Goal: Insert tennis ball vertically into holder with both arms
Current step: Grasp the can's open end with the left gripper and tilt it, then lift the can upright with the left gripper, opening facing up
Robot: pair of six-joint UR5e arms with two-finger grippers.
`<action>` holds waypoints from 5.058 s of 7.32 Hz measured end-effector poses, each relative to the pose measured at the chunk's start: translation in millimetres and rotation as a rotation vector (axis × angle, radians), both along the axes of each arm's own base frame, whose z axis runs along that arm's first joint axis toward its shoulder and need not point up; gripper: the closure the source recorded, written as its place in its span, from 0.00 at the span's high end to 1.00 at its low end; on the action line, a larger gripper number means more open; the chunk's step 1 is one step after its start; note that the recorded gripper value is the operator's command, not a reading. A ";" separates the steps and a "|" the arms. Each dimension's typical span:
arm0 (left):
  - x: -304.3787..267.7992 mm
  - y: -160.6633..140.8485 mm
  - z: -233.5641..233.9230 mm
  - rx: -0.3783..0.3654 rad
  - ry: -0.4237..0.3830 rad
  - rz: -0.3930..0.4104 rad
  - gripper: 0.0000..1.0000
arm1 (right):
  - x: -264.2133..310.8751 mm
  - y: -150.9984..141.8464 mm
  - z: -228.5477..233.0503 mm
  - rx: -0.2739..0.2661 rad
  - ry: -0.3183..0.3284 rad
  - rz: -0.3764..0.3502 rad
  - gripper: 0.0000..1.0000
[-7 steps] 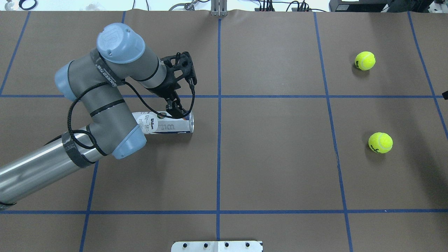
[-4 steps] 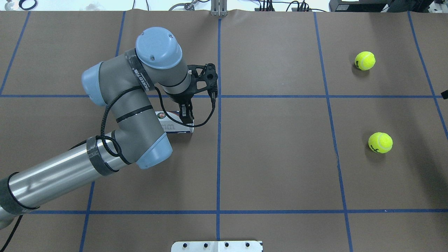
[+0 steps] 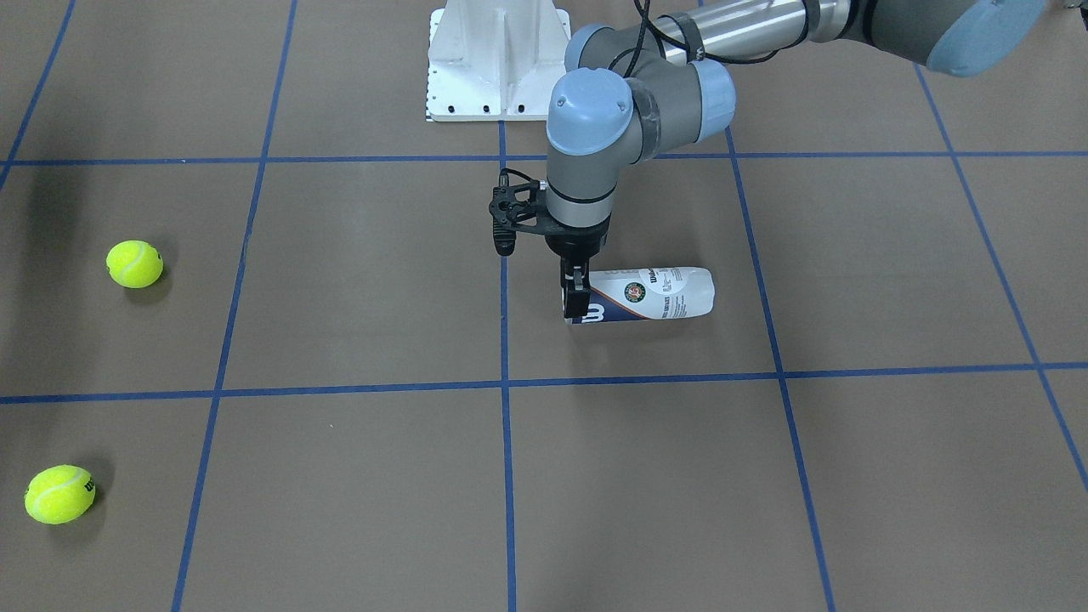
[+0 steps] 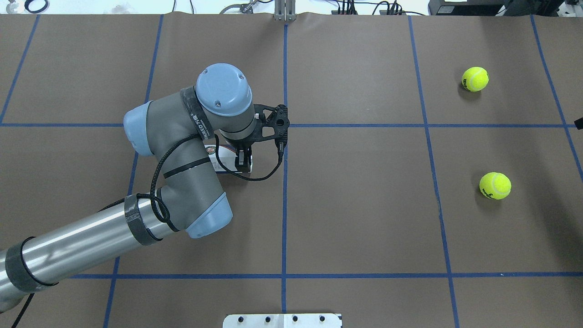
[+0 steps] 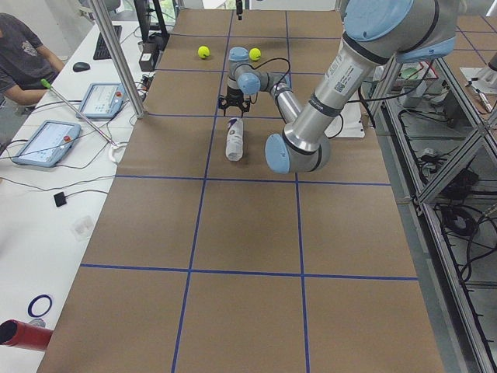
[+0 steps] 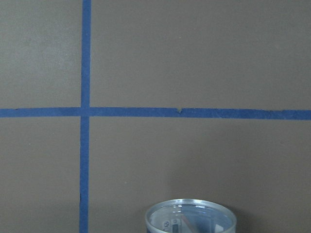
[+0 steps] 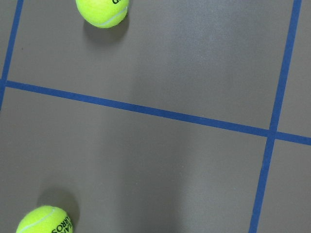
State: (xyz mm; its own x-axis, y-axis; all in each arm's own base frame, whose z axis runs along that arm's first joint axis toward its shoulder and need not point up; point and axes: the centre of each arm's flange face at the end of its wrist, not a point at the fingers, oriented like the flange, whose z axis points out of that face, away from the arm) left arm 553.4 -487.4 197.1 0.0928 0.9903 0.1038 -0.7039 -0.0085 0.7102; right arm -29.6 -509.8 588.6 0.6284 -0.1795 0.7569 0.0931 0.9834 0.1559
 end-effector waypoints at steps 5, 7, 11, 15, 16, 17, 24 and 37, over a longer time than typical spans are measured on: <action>19.1 13.8 12.0 -0.010 -0.019 0.019 0.96 | -0.2 0.4 0.7 -0.001 0.000 -0.001 0.99; 24.1 11.6 17.1 -0.008 -0.014 0.019 0.96 | -0.2 0.4 0.6 -0.001 0.000 -0.001 0.99; 30.7 7.5 26.0 -0.009 -0.015 0.017 0.96 | -0.1 0.7 0.9 -0.002 0.000 -0.001 0.99; 33.4 5.2 31.2 -0.011 -0.025 0.012 0.89 | -0.3 0.5 0.5 -0.001 -0.001 -0.001 0.99; 34.3 4.2 32.2 -0.010 -0.029 0.010 0.81 | -0.2 0.4 0.5 -0.001 0.000 -0.001 0.99; 34.9 3.6 32.1 -0.008 -0.026 0.008 0.76 | -0.2 0.4 0.5 -0.001 0.000 -0.001 0.99; -13.0 -23.6 -41.9 0.075 0.457 -0.367 0.72 | -0.7 -2.4 -4.2 0.009 -0.002 0.000 0.99; -12.6 69.6 23.6 -0.037 1.495 -0.744 0.65 | -90.0 2.0 -59.1 -0.069 -0.099 0.137 0.99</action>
